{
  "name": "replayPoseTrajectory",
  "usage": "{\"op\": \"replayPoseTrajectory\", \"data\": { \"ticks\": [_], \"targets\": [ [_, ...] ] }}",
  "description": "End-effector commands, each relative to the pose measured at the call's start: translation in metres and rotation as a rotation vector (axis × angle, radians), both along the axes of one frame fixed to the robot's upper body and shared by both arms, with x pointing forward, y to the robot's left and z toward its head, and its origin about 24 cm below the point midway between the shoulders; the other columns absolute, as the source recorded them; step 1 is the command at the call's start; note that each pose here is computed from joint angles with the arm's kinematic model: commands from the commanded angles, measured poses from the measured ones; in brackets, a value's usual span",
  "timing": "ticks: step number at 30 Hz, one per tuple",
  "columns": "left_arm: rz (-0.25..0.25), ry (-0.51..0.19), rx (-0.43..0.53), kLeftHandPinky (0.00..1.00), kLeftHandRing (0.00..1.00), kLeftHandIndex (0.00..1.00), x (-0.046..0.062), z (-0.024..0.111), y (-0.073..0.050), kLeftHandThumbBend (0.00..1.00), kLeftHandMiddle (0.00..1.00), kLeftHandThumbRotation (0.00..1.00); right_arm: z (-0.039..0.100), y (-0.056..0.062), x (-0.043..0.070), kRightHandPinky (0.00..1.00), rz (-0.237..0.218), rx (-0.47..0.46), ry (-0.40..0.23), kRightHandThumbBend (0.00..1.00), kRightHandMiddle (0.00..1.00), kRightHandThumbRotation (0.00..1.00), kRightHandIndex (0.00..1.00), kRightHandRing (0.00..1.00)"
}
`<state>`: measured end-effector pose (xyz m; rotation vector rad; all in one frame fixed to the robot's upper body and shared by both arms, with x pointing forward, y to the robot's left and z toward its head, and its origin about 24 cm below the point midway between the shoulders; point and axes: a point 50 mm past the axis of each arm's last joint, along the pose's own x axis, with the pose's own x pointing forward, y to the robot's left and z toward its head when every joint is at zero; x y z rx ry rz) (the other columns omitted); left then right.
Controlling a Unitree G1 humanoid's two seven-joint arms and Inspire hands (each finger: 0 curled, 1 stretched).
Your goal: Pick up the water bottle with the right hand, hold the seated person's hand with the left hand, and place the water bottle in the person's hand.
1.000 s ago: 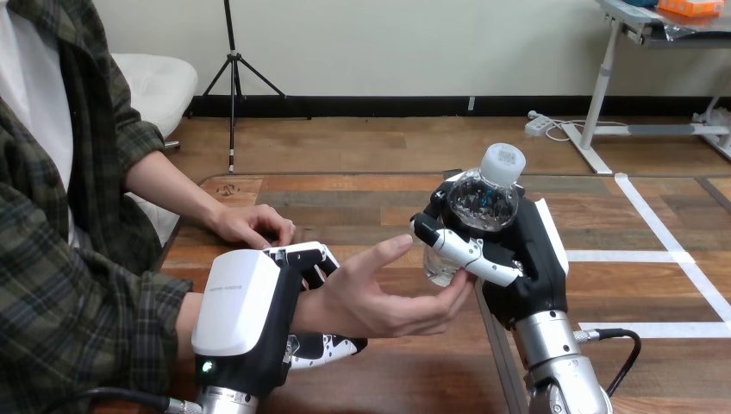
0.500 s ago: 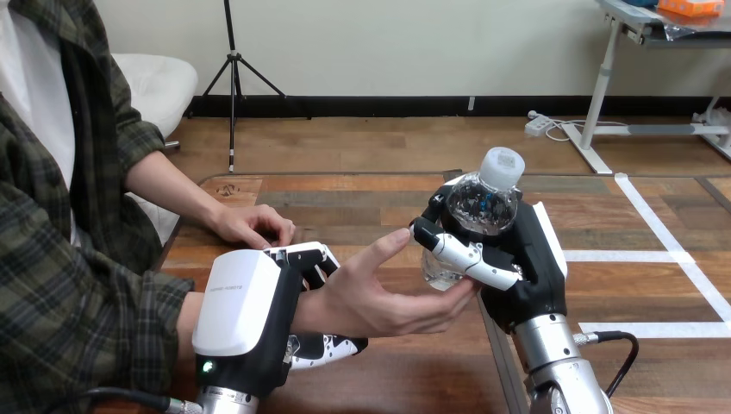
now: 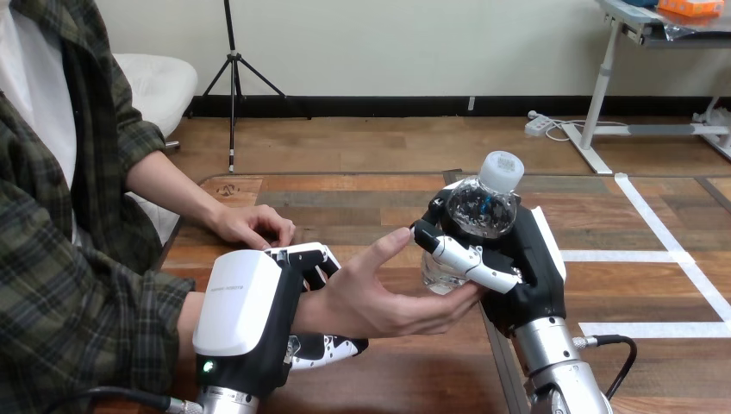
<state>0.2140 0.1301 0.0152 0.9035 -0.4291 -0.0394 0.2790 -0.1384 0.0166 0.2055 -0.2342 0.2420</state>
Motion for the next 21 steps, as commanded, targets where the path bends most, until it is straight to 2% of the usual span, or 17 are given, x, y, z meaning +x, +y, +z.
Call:
{"op": "replayPoseTrajectory", "data": {
  "ticks": [1,21],
  "targets": [
    [-0.106,-0.129,-0.072,0.21,0.25,0.36,0.0066,0.028,-0.0232,0.9,0.3,0.0,0.0267,-0.0001,0.0108,0.46,0.005,0.002,-0.115,0.65,0.41,0.0,0.38,0.43],
    [-0.102,-0.133,-0.064,0.21,0.25,0.36,0.0062,0.0275,-0.0231,0.91,0.3,0.0,0.0241,0.0024,0.0106,0.45,0.019,0.004,-0.095,0.66,0.41,0.0,0.38,0.44]
  ]
}}
